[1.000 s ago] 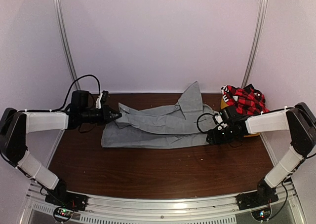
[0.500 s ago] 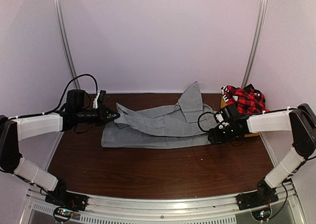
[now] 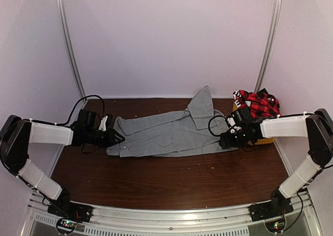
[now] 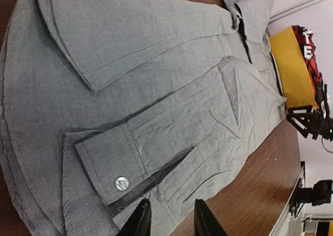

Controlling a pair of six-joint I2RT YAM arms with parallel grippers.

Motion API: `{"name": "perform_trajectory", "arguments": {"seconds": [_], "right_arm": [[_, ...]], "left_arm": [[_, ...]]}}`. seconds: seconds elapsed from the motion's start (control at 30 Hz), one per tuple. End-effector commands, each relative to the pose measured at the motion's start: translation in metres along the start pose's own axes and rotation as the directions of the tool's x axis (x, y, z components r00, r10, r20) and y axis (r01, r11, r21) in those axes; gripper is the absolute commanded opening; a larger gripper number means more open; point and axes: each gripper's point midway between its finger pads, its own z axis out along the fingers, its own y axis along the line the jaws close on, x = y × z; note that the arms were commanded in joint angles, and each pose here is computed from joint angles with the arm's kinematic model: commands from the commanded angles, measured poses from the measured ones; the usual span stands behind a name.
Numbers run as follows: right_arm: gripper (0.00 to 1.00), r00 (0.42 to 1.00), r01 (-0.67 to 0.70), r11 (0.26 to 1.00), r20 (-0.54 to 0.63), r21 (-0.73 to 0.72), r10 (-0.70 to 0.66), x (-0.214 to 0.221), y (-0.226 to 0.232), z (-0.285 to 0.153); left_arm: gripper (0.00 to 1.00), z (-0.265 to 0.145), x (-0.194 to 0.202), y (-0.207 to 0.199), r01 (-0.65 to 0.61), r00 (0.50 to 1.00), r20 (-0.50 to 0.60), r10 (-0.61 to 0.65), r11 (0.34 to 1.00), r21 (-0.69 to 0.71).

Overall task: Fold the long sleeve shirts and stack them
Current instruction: Adjust the sleeve of the 1/3-folded shirt, then move the 1/3-folded shirt to the center of the board.

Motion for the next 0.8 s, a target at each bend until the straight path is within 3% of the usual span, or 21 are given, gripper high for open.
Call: {"name": "perform_trajectory", "arguments": {"seconds": [0.0,0.1,0.27,0.53,0.77], "right_arm": [[0.78,0.999,0.004,1.0,0.034,0.018,-0.004,-0.014,-0.002,-0.008],[0.78,0.999,0.003,1.0,0.044,0.014,-0.004,-0.016,-0.001,-0.013],[0.78,0.997,-0.003,0.999,0.08,-0.036,0.006,-0.027,0.009,-0.023],[0.78,0.992,0.019,0.992,0.129,-0.129,-0.003,-0.048,0.037,-0.035],[0.75,0.995,0.035,0.97,0.101,-0.241,-0.011,-0.051,0.066,-0.011]], "left_arm": [[0.35,-0.004,-0.01,0.018,-0.06,0.996,0.054,0.067,0.991,-0.121],[0.41,-0.011,-0.018,0.021,-0.08,0.992,0.081,0.095,0.982,-0.173],[0.45,-0.016,-0.028,-0.01,-0.136,0.982,0.124,0.145,0.988,-0.079],[0.48,0.011,-0.007,-0.029,-0.191,0.979,0.054,0.194,0.98,-0.061],[0.49,0.047,0.01,-0.042,-0.228,0.974,-0.005,0.228,0.973,-0.022]]}}
